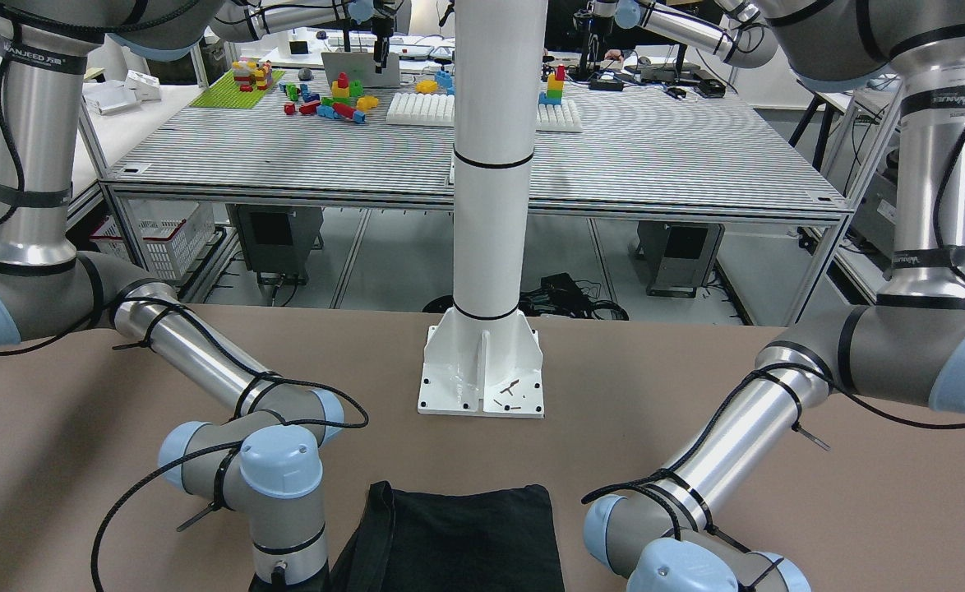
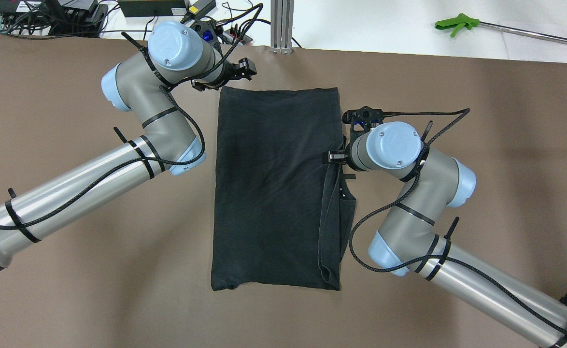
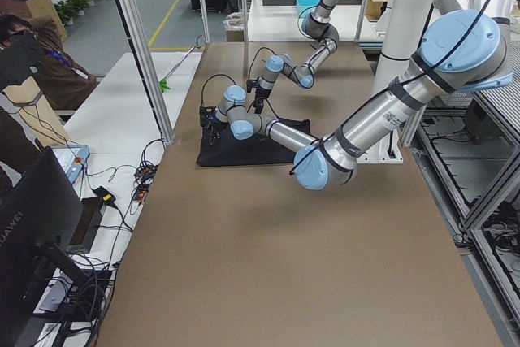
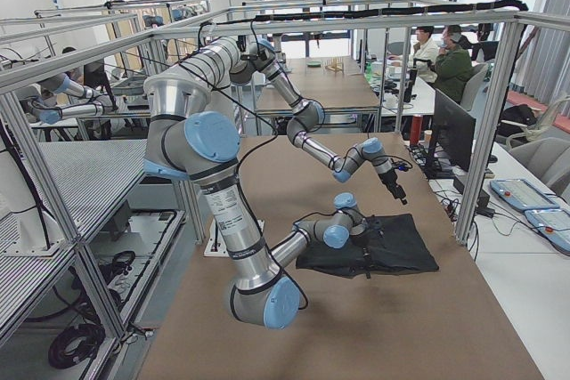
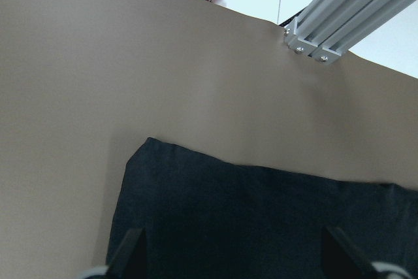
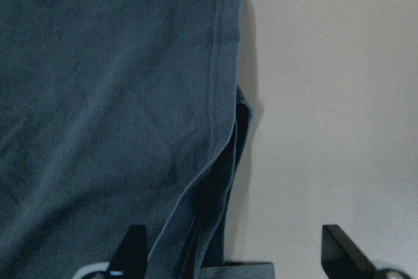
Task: Fold clothes
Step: 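Lower the right gripper back onto the folded edge to press it flat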
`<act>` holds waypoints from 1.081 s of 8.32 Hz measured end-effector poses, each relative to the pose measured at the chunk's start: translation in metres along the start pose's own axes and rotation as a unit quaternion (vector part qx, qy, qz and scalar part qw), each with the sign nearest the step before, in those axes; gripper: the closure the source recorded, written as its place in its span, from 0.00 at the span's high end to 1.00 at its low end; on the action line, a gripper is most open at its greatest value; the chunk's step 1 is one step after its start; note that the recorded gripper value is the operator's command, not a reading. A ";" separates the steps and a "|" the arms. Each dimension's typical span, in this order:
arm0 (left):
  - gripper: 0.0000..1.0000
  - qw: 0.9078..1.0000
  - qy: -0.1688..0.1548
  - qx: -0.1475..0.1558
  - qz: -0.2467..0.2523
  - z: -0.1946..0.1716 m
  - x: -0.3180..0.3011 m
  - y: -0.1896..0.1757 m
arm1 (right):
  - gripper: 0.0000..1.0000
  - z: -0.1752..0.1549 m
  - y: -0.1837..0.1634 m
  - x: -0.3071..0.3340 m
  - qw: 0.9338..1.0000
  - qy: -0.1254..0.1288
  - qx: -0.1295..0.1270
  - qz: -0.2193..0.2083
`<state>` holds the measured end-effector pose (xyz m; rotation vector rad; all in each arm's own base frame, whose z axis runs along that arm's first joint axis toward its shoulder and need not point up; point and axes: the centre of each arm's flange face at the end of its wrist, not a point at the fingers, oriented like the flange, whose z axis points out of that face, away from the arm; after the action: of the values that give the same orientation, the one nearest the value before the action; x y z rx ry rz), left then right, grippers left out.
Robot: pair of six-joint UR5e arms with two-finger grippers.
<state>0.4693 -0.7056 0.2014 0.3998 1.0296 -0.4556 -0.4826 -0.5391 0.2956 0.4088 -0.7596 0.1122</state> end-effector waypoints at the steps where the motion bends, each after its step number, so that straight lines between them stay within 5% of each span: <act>1: 0.95 1.000 0.001 0.000 0.000 0.000 0.001 0.001 | 0.94 0.000 0.008 -0.013 1.000 0.019 -0.005 0.001; 9: 0.95 1.000 0.001 -0.001 0.002 0.000 0.001 0.001 | 0.94 0.032 0.031 -0.042 0.997 0.070 0.005 -0.015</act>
<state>0.4706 -0.7046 0.2012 0.4009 1.0306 -0.4511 -0.5411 -0.5216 0.2980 0.4165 -0.6156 0.1156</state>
